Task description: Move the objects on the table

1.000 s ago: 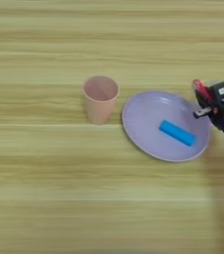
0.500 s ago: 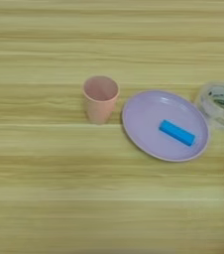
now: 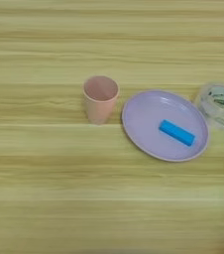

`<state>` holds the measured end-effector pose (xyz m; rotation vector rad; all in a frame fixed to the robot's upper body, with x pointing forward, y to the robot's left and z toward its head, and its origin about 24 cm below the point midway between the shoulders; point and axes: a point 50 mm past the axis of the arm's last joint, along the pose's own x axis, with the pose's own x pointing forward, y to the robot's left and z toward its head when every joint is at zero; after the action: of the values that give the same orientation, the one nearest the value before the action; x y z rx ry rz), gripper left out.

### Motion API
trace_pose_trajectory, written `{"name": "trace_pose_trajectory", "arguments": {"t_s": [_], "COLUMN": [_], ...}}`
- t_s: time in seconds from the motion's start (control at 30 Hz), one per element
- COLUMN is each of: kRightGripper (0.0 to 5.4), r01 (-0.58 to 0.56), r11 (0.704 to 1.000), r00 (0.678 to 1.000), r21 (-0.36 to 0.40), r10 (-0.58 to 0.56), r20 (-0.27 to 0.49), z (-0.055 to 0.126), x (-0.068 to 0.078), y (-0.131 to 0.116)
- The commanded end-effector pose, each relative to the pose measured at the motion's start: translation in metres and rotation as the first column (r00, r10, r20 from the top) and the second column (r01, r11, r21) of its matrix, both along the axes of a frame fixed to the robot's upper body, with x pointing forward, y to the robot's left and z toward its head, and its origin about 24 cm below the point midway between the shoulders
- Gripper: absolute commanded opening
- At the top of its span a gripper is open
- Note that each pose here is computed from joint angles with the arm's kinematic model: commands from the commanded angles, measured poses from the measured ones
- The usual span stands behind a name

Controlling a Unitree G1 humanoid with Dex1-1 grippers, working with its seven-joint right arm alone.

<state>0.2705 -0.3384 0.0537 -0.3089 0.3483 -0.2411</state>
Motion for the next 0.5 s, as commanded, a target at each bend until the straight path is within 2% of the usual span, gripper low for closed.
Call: {"name": "trace_pose_trajectory", "arguments": {"t_s": [0.03, 0.23, 0.5], "kRightGripper": [0.72, 0.72, 0.72], "r01": [-0.054, -0.092, -0.102], "r11": [0.993, 0.988, 0.984], "r00": [0.995, 0.995, 0.995], "r21": [-0.105, -0.123, -0.143], "r10": [0.062, 0.095, 0.102], "r20": [0.083, 0.021, -0.008], "z": [0.034, 0.025, 0.023], "x": [0.017, 0.018, 0.017], "y": [-0.002, 0.001, 0.002]}}
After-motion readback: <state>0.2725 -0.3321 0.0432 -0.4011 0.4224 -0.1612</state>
